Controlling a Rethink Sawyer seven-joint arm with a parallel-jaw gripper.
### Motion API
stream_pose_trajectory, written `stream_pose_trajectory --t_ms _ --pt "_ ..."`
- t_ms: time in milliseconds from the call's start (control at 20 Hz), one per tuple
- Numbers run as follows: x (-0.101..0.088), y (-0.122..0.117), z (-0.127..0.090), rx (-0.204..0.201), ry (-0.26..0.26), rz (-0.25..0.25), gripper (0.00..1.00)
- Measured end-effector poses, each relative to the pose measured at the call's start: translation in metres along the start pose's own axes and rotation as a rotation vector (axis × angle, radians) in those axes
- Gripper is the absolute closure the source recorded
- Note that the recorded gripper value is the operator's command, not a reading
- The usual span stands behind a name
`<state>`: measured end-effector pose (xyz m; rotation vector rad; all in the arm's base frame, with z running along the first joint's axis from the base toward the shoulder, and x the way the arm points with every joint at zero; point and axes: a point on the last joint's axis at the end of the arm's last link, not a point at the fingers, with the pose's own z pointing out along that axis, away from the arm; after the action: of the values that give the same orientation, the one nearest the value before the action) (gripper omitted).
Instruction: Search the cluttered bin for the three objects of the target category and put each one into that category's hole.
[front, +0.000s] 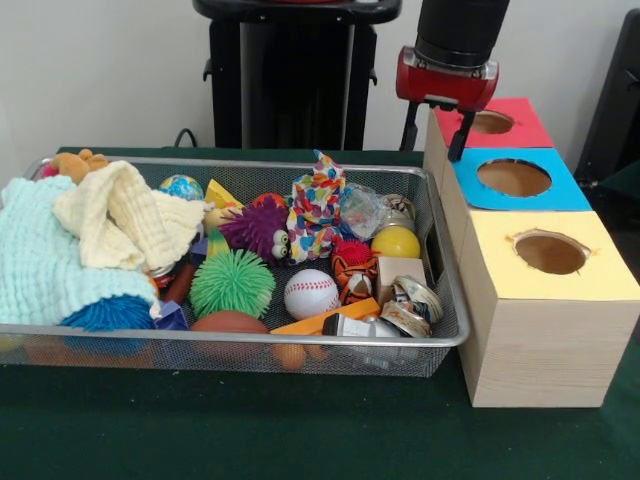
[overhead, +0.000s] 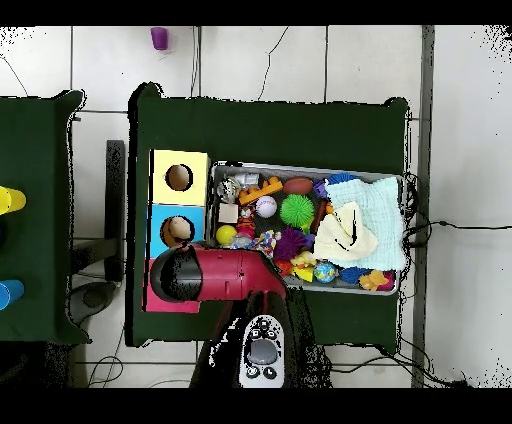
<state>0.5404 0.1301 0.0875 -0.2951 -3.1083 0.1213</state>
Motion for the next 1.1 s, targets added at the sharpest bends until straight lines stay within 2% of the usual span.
stream_pose_trajectory --t_ms 350,550,750,1100 --pt "-0.010 -0.014 0.004 -0.001 -0.011 -0.006 0.00" --pt "-0.025 -0.046 0.026 0.023 -0.053 -0.003 0.00" --pt "-0.027 -0.067 0.043 0.037 -0.069 -0.002 0.00" --pt "-0.028 -0.090 0.066 0.045 -0.095 -0.008 0.00"
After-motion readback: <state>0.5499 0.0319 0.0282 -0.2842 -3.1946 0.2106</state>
